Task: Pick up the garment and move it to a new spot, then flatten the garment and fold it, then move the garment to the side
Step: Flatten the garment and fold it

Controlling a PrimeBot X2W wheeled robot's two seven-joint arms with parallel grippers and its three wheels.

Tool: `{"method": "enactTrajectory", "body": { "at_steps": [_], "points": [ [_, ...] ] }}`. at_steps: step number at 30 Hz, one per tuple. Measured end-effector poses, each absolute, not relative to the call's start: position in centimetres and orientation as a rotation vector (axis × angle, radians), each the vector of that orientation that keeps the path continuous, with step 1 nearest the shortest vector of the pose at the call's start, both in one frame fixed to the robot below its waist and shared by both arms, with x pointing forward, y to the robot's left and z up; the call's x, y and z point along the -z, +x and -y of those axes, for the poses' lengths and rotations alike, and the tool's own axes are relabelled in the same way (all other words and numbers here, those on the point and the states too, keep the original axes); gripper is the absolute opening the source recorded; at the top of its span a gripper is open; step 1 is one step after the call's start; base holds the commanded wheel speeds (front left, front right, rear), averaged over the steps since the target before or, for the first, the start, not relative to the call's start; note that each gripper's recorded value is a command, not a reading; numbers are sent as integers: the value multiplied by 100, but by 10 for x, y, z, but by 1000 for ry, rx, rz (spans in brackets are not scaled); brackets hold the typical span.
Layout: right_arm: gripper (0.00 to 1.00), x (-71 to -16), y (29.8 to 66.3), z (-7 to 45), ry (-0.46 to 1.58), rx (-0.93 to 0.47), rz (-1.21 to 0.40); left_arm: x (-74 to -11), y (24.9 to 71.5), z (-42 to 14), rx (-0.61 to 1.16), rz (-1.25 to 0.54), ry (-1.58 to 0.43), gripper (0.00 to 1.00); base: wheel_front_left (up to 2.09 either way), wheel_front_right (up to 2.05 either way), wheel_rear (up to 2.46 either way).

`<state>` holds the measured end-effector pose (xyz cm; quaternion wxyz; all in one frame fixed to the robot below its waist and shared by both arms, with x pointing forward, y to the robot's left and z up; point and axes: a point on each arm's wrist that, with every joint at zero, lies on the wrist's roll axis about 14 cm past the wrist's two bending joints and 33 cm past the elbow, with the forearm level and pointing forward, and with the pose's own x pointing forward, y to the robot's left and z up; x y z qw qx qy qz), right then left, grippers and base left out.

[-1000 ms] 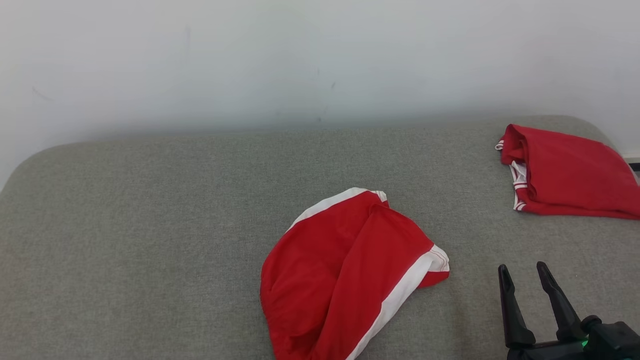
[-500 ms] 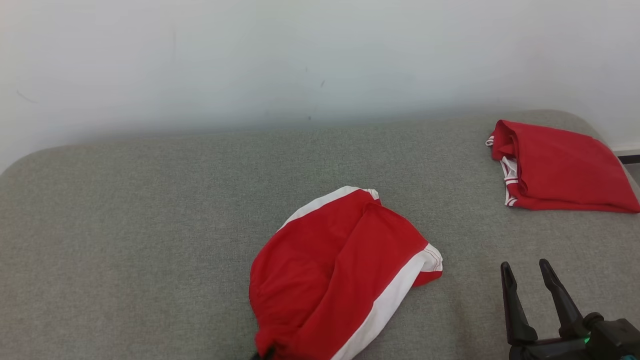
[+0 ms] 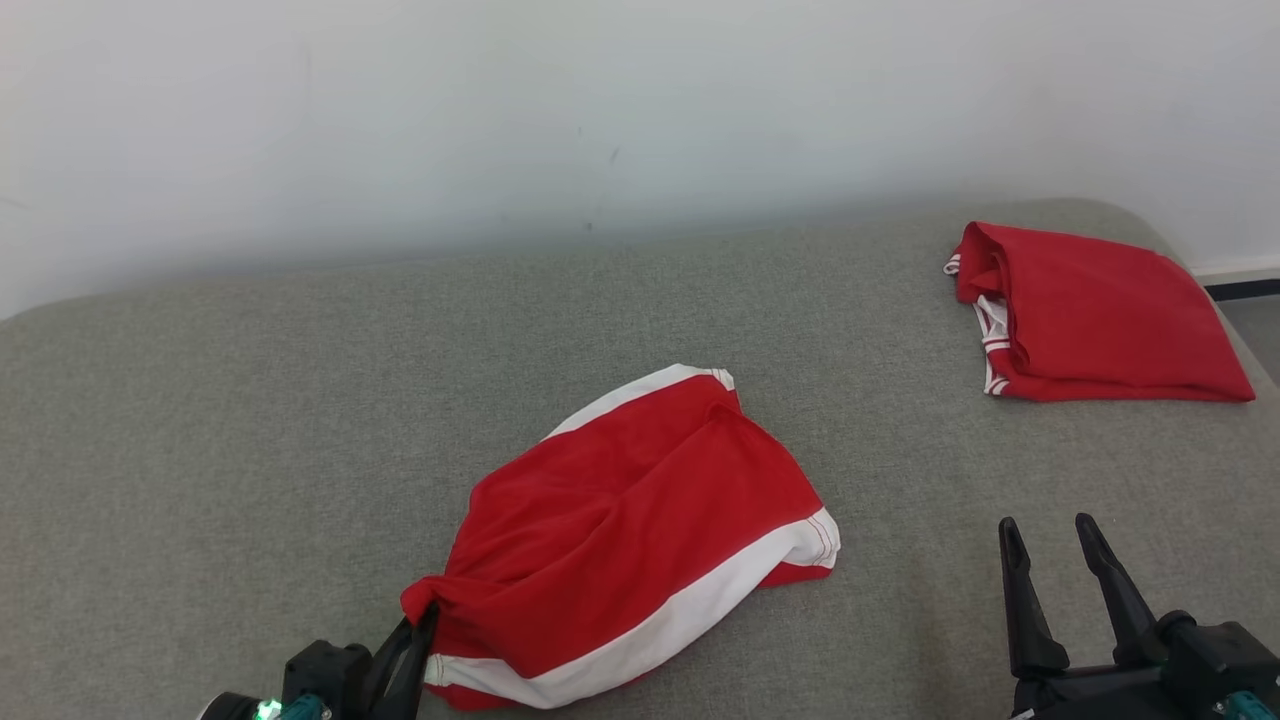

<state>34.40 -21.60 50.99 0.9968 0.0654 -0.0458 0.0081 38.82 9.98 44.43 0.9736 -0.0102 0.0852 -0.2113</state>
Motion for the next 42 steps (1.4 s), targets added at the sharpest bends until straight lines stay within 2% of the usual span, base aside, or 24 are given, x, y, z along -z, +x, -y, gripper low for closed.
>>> {"method": "enactTrajectory", "body": {
  "at_steps": [2,3,4,5,15,21,33,42],
  "points": [
    [100,-508,344,218,132,-9,86,-438,390,-100,422,-190,-19,0,0,0,0],
    [100,-508,345,218,132,-7,86,-437,391,-100,422,-192,-19,16,0,0,0],
    [100,-508,345,219,132,-5,87,-436,392,-100,420,-196,-21,78,0,0,0],
    [100,-508,345,219,131,-4,87,-436,392,-99,416,-195,-24,100,0,0,0],
    [100,-511,346,213,149,-13,100,-454,376,-111,317,-124,-115,100,0,0,0],
    [100,-513,350,201,157,-45,106,-485,367,-132,226,-11,-161,100,0,0,0],
    [100,-519,351,188,158,-88,122,-524,354,-205,18,131,-96,100,0,0,0],
    [100,-510,343,187,169,-84,94,-520,341,-219,-21,123,-70,100,0,0,0]
  ]
}}
